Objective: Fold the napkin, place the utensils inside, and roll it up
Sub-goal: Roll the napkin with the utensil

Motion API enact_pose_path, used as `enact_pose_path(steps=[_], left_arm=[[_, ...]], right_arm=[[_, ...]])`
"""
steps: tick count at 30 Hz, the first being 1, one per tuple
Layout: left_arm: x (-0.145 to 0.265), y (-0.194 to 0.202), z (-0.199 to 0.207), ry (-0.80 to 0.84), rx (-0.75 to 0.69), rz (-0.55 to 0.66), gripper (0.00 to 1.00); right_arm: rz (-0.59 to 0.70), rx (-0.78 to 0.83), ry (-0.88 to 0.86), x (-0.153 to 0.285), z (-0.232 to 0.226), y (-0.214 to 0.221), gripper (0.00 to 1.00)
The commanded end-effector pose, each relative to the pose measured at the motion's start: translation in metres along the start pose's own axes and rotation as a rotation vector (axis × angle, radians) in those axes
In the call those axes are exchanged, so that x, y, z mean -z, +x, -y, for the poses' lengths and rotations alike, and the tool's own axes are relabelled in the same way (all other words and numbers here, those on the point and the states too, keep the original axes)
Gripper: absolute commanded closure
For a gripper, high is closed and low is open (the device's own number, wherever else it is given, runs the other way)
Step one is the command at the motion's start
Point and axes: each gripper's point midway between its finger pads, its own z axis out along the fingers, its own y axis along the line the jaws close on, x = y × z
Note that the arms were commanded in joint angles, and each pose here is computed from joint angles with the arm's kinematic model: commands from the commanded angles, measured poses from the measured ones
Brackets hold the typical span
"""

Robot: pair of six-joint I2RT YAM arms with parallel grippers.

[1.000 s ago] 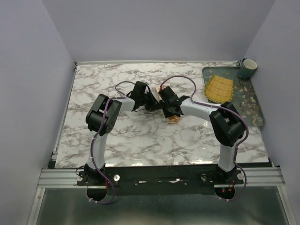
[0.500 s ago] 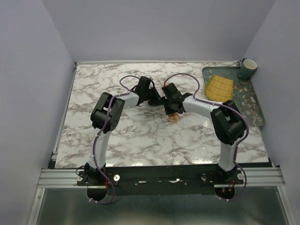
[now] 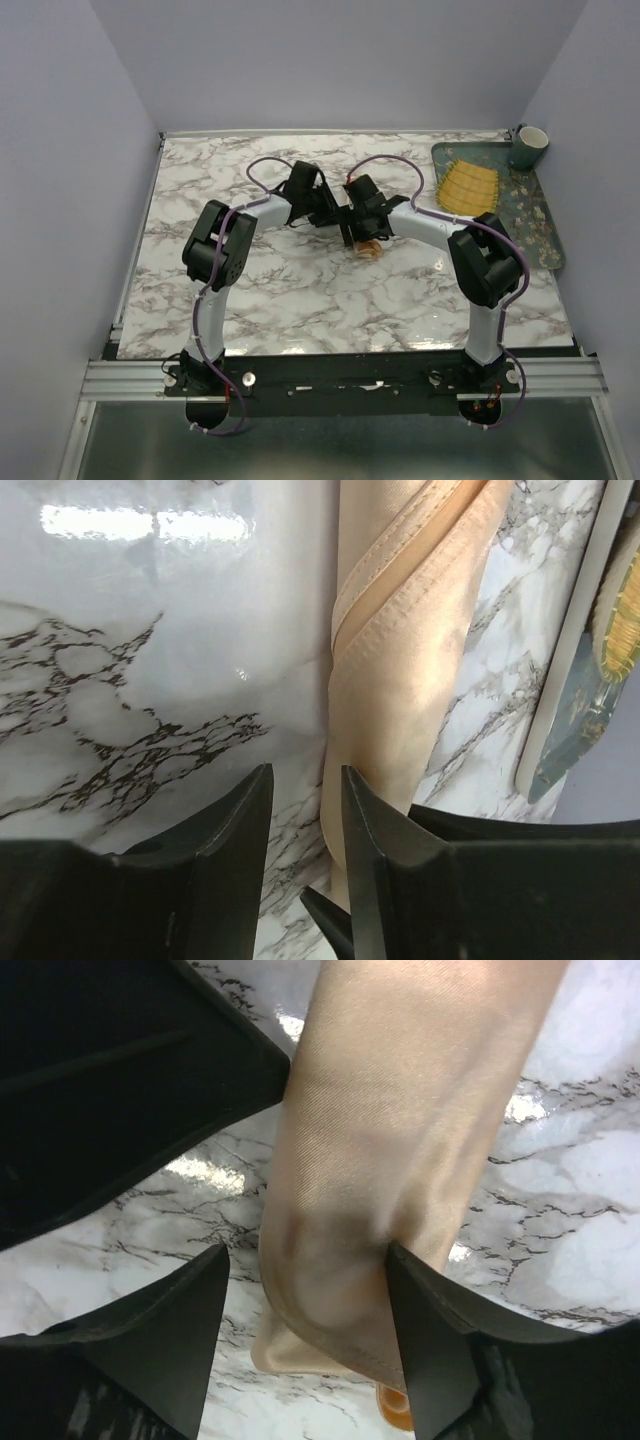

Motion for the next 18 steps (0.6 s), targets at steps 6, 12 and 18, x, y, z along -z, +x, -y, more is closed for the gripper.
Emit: enact_pose_path(steps=[6, 12, 18], left_arm=[[0.055, -0.009, -0.009, -0.014, -0.006, 0.054, 0.50], [0.076, 0.001, 0.004, 0.057, -0.038, 0.023, 0.51], [0.100, 0.002, 0.027, 0.140, -0.051, 0.049, 0.52]], right_arm=[[0.005, -0.027, -0.128, 0.043, -0.019, -0.015, 0.16], [0.065, -0.034, -0.184, 0.081, -0.024, -0.026, 0.10], [0.143, -0.054, -0.181, 0.114, -0.010, -0.031, 0.10]])
